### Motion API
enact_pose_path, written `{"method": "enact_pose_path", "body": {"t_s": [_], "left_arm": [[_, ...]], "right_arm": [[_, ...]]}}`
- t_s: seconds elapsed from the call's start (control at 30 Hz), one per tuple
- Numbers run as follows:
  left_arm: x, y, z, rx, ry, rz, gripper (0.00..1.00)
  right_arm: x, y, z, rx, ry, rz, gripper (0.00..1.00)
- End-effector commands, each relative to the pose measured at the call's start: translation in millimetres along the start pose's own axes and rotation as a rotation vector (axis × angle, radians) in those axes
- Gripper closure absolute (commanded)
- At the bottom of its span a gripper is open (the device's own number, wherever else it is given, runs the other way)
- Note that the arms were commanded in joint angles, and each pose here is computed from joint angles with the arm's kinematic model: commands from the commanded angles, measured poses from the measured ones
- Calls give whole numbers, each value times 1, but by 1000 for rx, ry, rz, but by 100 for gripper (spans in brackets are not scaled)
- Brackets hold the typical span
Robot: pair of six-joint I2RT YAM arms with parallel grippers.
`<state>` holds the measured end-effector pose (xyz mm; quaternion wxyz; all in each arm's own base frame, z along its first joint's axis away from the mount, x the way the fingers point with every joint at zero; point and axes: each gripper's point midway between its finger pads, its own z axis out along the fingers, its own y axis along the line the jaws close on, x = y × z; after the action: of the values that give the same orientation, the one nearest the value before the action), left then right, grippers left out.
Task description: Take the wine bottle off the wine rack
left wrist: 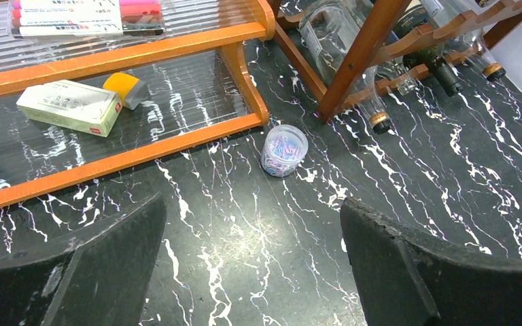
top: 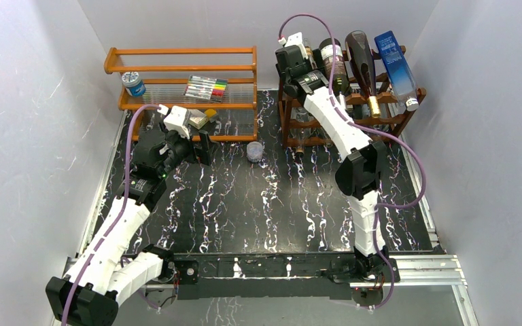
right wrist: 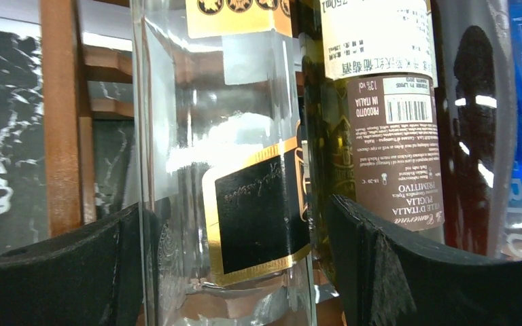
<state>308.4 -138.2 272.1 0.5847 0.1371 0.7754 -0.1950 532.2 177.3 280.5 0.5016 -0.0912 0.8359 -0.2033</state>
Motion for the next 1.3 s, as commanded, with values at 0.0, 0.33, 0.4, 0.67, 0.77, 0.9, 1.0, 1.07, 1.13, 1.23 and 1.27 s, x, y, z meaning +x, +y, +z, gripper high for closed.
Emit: {"method": "enact_pose_path", "body": {"t_s": [0.0, 0.33, 0.4, 0.67, 0.77, 0.9, 1.0, 1.07, 1.13, 1.23, 1.27], "left_arm": [[-4, -3, -1, 11, -18, 17, 2], [-4, -4, -1, 11, -17, 17, 2], [-4, -4, -1, 12, -17, 18, 2], [-3, -4, -1, 12, -14, 18, 2], [-3, -4, -1, 13, -15, 17, 2], [-2, -5, 0, 14, -11, 15, 2], [-1, -4, 0, 15, -8, 14, 2], [-1, -5, 0, 16, -7, 13, 2], [-1, -5, 1, 16, -6, 13, 2], [1, -4, 2, 16, -2, 13, 2], [1, -4, 2, 16, -1, 11, 2]], "right_arm": [[-22, -21, -6, 135, -54, -29, 2], [-22, -9, -7, 129, -65, -54, 12], [-21, -6, -7, 115, -63, -44, 13], [-20, -3, -5, 81, -62, 1, 2], [-19, 0, -4, 42, -57, 31, 4], [-15, 2, 0, 7, -43, 58, 10], [-18, 2, -1, -7, -48, 72, 17], [-23, 1, -4, -22, -57, 85, 22], [-30, 0, -11, -45, -74, 112, 29], [-47, -4, -25, -88, -122, 172, 37], [-56, -10, -33, -102, -147, 200, 38]]}}
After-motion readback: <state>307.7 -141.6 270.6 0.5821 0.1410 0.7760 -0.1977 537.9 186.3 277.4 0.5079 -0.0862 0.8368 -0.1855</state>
